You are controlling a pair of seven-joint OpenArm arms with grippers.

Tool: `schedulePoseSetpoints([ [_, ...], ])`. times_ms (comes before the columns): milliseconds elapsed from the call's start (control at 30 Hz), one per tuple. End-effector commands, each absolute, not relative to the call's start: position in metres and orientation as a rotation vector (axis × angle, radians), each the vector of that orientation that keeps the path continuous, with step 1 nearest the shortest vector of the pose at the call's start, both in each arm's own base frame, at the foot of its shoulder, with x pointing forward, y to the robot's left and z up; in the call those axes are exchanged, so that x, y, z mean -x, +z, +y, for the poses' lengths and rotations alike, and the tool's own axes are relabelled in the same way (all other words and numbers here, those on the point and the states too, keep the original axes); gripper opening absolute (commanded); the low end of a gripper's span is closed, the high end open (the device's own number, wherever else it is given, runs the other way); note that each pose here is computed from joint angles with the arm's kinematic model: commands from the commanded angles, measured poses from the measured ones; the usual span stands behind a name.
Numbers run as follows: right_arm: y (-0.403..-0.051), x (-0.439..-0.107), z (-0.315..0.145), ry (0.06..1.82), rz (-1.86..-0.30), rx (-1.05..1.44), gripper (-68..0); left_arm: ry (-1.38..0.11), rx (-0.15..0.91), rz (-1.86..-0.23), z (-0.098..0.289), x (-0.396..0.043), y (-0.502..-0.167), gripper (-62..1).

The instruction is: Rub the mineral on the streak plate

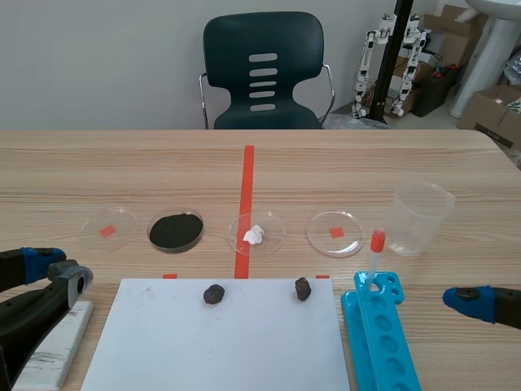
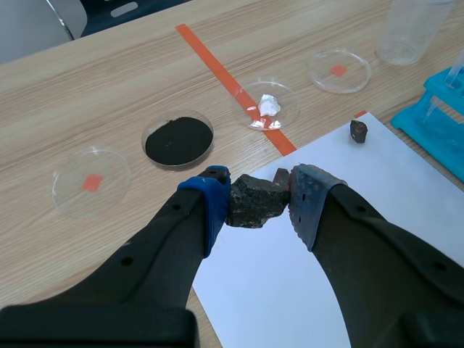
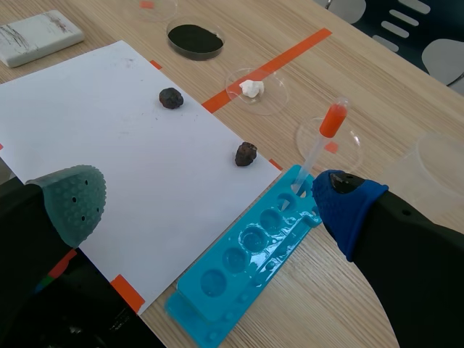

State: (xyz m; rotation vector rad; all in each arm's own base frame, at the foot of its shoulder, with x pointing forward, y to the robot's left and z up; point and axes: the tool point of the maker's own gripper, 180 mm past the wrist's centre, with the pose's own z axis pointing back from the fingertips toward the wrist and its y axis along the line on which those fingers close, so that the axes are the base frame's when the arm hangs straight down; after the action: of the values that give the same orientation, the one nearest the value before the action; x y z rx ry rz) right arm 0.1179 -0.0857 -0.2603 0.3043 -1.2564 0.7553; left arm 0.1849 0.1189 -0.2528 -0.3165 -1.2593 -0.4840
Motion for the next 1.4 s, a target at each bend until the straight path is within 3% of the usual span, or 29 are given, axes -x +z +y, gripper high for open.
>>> schedulePoseSetpoints([
  [0,-0.254,-0.123,-0.087,0.756,-1.287,-0.299,-8.4,-0.478,0.333,-1.293,0.115,-0.188,-0.243,-51.1],
  [633,-0.254,-0.123,-0.087,0.756,-1.287,-0.299,-8.4,-0.477,0.332,-1.294,0.115,-0.188,-0.243,-51.1],
  [800,-0.254,-0.123,-0.087,0.756,-1.287,-0.299,-8.4,-0.449,0.278,-1.289,0.124,-0.194,-0.246,-51.1],
  [1167,-0.254,-0.123,-0.087,0.756,-1.287,-0.299,-8.4,-0.403,0.176,-0.985,0.145,-0.218,-0.285,-51.1],
  [1367,-0.254,-0.123,-0.087,0.756,-1.287,-0.299,-8.4,-0.265,0.069,-0.752,0.179,-0.23,-0.312,-51.1],
])
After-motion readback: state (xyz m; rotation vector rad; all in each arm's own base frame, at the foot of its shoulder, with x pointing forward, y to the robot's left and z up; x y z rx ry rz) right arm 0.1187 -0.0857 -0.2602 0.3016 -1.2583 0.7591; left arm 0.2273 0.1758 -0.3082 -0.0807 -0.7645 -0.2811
